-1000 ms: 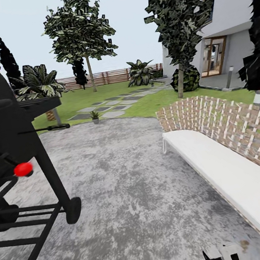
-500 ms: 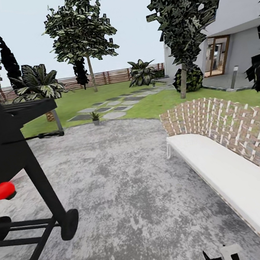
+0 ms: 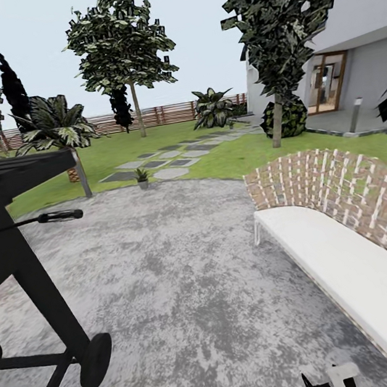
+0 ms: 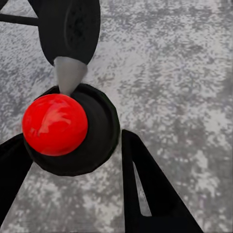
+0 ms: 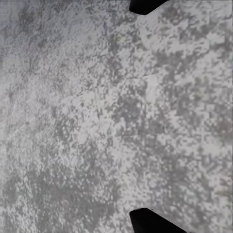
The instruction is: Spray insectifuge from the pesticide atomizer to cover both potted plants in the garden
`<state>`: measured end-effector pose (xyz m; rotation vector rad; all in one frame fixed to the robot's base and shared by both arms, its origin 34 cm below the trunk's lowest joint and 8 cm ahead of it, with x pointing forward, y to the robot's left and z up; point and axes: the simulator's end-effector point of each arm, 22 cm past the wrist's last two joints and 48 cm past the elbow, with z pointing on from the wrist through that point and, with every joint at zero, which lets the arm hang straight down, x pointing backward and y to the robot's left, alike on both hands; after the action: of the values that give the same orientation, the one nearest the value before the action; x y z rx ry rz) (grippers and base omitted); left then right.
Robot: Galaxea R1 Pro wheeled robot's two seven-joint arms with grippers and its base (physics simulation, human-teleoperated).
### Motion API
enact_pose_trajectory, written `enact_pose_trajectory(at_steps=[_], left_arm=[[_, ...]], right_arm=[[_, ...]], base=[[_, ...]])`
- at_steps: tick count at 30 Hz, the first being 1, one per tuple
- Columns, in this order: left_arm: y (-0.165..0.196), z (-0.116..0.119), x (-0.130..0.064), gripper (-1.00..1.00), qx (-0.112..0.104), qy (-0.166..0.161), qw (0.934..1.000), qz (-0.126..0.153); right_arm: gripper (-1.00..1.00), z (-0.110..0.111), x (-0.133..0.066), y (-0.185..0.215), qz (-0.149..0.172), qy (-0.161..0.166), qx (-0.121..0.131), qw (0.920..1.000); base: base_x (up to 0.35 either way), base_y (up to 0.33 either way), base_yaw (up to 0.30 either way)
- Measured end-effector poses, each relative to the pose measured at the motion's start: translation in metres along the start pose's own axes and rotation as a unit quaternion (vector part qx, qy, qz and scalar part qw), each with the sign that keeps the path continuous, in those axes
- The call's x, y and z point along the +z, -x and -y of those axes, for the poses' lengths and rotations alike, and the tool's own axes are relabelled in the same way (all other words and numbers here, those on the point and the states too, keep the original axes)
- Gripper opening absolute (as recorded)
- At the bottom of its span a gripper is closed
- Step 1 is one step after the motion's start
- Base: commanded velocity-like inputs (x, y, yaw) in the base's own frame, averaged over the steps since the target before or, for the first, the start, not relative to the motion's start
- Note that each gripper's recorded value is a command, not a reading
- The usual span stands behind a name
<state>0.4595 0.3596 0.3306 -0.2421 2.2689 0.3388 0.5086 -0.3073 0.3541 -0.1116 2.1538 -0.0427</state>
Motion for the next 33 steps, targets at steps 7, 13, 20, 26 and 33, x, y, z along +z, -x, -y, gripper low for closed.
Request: enact_pose_trajectory(at_steps=[7,13,20,26,33], left_arm=[[-0.0002,-0.0001,-0.0001,-1.0,0.0,0.0,1.0,0.0],[-0.0002,0.0,0.0,-1.0,0.0,0.0,1.0,0.0],[-0.0002,0.0,0.0,-1.0,0.0,0.0,1.0,0.0],[-0.0003,0.0001,0.0,-1.0,0.0,0.0,1.0,0.0],[-0.0003,-0.0002,0.0,-1.0,0.0,0.0,1.0,0.0]], right_arm=[[1.0,0.0003,0.0001,0.0001,0.0,-0.001,0.001,1.0],[1.0,-0.0002,0.0001,0.0002,0.0,0.0,0.001,1.0],[1.0,-0.0003,0.0,0.0,0.0,-0.001,0.001,1.0],[1.0,-0.0023,-0.0001,-0.0007,-0.001,0.003,-0.001,1.0],[1.0,-0.0009,0.0002,0.0003,0.0,0.002,0.0,1.0]], base=[[0.339,0.0,0.226],[0.339,0.0,0.058],[0.34,-0.001,0.004],[0.313,-0.162,0.0],[0.305,-0.184,0.0]])
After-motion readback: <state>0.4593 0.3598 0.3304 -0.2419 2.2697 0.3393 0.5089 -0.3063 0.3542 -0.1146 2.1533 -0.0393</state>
